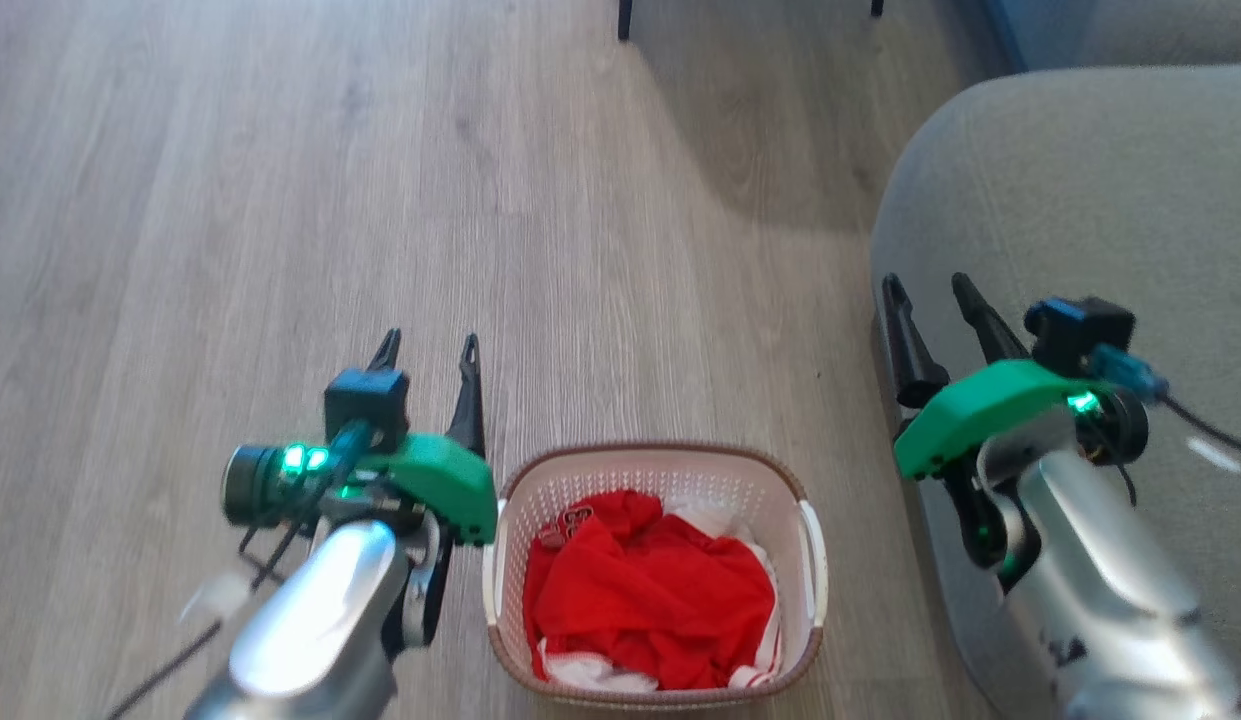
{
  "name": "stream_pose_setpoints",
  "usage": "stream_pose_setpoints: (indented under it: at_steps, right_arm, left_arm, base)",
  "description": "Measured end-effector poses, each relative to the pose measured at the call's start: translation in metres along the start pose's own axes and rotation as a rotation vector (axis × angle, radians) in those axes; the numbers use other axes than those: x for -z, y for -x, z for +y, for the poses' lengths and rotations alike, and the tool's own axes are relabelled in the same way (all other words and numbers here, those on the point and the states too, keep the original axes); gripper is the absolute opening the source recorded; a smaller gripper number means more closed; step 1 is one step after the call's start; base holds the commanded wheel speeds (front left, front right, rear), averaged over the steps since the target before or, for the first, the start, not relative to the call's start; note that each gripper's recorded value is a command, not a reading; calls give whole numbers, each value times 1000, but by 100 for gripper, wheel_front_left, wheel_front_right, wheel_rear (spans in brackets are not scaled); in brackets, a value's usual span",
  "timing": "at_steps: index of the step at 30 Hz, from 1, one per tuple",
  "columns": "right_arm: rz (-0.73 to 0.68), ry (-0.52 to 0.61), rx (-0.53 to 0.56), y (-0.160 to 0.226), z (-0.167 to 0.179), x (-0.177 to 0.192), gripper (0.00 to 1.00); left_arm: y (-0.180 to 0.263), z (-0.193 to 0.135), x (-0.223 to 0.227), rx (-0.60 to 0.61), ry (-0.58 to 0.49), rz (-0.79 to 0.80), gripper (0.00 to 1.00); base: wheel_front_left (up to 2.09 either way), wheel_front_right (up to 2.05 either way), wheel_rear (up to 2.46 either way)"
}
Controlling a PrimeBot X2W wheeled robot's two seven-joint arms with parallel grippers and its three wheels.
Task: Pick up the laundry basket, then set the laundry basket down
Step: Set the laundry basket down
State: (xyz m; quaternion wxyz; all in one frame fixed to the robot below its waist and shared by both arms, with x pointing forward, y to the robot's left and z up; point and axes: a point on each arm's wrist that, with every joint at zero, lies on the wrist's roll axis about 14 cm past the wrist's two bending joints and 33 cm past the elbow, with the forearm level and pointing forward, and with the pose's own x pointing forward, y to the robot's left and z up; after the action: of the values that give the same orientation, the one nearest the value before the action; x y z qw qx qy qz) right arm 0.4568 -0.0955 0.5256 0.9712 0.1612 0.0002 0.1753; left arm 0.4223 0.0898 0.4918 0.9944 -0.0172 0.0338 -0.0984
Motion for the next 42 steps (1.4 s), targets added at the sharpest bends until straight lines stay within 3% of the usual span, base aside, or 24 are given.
stream_pose_setpoints:
  at_steps: [6,11,29,42]
  right_arm:
    - [-255,28,-20,28,28,-63,100]
    - [-374,88,-28,50,38,-94,100]
    - [-228,102,71,91,21,-35,100]
    - [-218,88,87,92,16,-32,100]
  left_arm:
    - [29,6,-65,-41,46,-245,100]
    - [46,1,-92,-21,47,-358,100]
    - [72,1,-47,16,109,-255,100]
    - [68,2,-41,16,126,-235,100]
  base:
    - [0,0,0]
    - [0,0,0]
    - [0,0,0]
    - [0,0,0]
